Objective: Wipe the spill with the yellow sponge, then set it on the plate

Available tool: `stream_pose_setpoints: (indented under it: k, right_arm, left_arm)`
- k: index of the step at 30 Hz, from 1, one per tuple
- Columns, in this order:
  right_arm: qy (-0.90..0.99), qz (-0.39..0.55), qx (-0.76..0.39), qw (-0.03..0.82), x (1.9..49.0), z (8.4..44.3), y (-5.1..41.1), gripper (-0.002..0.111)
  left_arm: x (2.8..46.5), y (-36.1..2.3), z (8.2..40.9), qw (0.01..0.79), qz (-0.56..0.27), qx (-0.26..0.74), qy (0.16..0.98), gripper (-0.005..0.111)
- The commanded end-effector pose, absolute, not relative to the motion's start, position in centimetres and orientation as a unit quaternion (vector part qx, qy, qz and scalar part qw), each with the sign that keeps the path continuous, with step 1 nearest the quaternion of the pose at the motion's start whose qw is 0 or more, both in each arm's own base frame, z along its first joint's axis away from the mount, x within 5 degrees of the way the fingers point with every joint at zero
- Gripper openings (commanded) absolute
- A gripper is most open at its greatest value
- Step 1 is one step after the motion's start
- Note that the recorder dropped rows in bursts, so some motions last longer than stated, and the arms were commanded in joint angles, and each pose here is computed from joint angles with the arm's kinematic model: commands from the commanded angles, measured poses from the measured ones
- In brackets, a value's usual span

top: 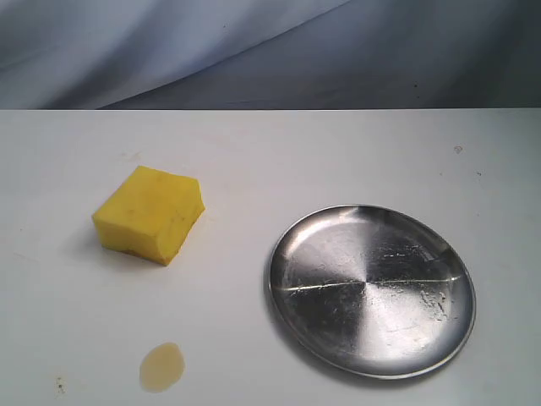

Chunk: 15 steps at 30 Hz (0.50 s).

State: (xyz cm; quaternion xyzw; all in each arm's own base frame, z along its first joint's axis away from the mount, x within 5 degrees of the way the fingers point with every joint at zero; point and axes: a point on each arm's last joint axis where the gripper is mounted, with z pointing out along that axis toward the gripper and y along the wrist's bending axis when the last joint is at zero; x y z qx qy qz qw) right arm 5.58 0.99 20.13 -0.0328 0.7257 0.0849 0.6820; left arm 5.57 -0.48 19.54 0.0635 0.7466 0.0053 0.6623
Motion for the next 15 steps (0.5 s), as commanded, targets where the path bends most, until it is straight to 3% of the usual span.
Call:
stream_pose_setpoints:
  k: [1,9,15]
  right_arm:
    - [0.724,0.084,-0.029,0.684,5.6,20.1,0.9,0.000]
    - [0.702,0.087,-0.024,0.707,5.6,20.7,0.9,0.000]
    - [0.588,0.245,0.141,0.758,5.3,23.0,0.2,0.000]
  left_arm:
    - [5.6,-0.5,19.5,0.664,0.002,0.065,0.745,0.000]
    - [5.6,-0.5,19.5,0.664,0.002,0.065,0.745,0.000]
    - [5.6,-0.5,19.5,0.664,0.002,0.065,0.745,0.000]
